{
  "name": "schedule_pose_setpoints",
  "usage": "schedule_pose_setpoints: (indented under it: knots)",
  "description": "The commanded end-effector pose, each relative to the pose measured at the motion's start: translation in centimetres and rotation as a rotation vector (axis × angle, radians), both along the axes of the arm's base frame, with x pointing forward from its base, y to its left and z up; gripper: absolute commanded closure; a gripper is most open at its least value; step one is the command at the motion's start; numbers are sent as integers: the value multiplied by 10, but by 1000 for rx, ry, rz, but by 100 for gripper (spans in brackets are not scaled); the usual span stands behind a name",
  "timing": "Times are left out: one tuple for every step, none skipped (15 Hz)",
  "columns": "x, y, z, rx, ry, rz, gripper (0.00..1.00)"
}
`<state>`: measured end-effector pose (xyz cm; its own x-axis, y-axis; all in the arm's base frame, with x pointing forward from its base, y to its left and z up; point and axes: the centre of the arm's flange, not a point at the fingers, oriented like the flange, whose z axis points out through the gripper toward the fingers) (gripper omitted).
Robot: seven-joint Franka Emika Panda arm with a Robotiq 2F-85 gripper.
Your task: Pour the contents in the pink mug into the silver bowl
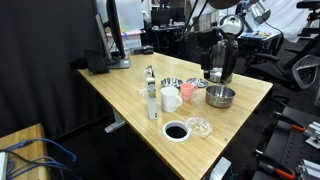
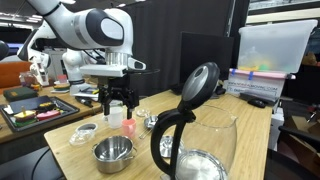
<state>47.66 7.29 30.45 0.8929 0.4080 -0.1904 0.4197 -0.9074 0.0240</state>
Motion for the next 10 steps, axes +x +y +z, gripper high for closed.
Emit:
schedule_pose_setpoints:
  knots:
    - [26,-1,-10,54,61,83,0]
    - [11,2,-9,35,24,51,0]
    - [14,3,-13,36,29,55,0]
    - [13,3,-14,36,33,55,0]
    - [13,3,-13,36,31,55,0]
    - [13,3,-12,36,28,55,0]
    - [13,3,-11,36,28,55,0]
    - [13,3,-11,36,28,55,0]
    - [13,3,-12,36,28,55,0]
    - [13,4,-13,43,18,62,0]
